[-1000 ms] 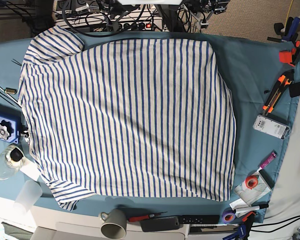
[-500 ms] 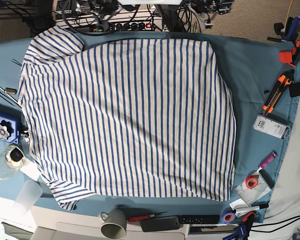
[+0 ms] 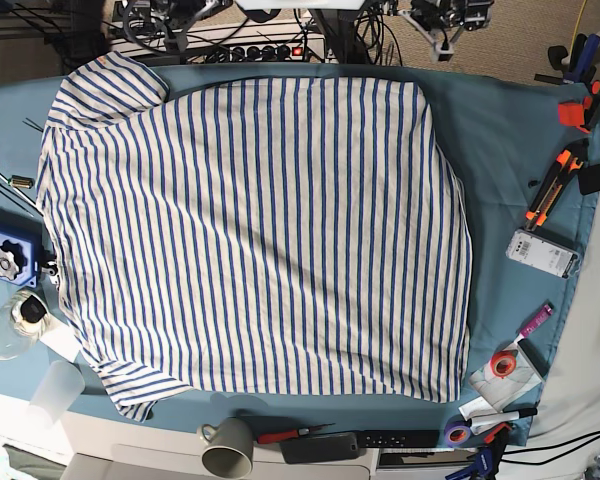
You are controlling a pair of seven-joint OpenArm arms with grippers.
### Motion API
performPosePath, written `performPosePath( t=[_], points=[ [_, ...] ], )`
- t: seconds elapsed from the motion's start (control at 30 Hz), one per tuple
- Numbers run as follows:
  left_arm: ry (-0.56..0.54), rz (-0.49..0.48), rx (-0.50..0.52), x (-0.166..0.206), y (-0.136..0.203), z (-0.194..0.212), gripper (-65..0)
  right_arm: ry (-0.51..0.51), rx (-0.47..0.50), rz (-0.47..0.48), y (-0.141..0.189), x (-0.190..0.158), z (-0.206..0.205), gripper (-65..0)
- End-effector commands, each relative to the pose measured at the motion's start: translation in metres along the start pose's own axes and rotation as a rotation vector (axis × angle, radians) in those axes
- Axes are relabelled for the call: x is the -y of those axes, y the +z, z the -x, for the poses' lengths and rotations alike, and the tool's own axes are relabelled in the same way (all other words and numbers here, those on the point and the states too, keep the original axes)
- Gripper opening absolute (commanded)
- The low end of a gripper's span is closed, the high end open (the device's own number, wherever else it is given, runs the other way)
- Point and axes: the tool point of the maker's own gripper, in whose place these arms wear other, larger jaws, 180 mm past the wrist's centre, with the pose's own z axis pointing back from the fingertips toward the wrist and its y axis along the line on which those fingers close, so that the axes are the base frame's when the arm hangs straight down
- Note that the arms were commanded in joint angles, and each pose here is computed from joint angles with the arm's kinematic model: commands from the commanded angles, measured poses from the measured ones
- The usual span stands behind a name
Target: Fold the T-shirt properly
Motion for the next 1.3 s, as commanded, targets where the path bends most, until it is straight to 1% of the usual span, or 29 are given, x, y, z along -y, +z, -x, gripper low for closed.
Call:
performPosePath(
  t=[0.0,0.1,0.23,0.33,0.47,0.67,0.77,0.83,1.1,1.27],
  points=[
    [0.015,0.002,0.001,-0.002,0.003,0.007,-65.0,0.013,0.012,-0.005,0.005,0.002,0.003,-65.0],
    [0.026,-0.005,0.020,-0.006,0.007,0.013,-65.0,0.050,0.041,-0.013,0.014,-0.003,0.005,-65.0],
    [0.027,-0.027,0.045,-0.017,0.017,0.019,-65.0,0.134,0.065,-0.031,0.026,-0.016,0.008,-65.0],
    [0.008,-0.055,0.056,-0.027,0.026,0.024,-65.0,0.190,0.081,-0.037,0.037,-0.021,0.009,-65.0],
    [-0.029,-0.077,0.087,-0.035,0.041,0.028,-65.0,0.236,0.104,-0.025,0.052,-0.019,0.007,-65.0],
    [-0.102,-0.098,0.155,-0.036,0.074,0.033,-65.0,0.310,0.120,-0.014,0.076,-0.016,0.010,-65.0],
    [-0.139,-0.103,0.200,-0.031,0.096,0.034,-65.0,0.348,0.126,-0.019,0.089,-0.019,0.014,-65.0],
    [-0.141,-0.095,0.244,-0.025,0.112,0.030,-65.0,0.371,0.133,-0.023,0.098,-0.024,0.016,-65.0],
    [-0.249,-0.082,0.381,0.003,0.169,0.003,-65.0,0.442,0.186,-0.052,0.134,-0.052,0.015,-65.0],
    [-0.304,-0.082,0.399,0.018,0.192,-0.008,-65.0,0.487,0.225,-0.049,0.157,-0.065,0.003,-65.0]
  ],
)
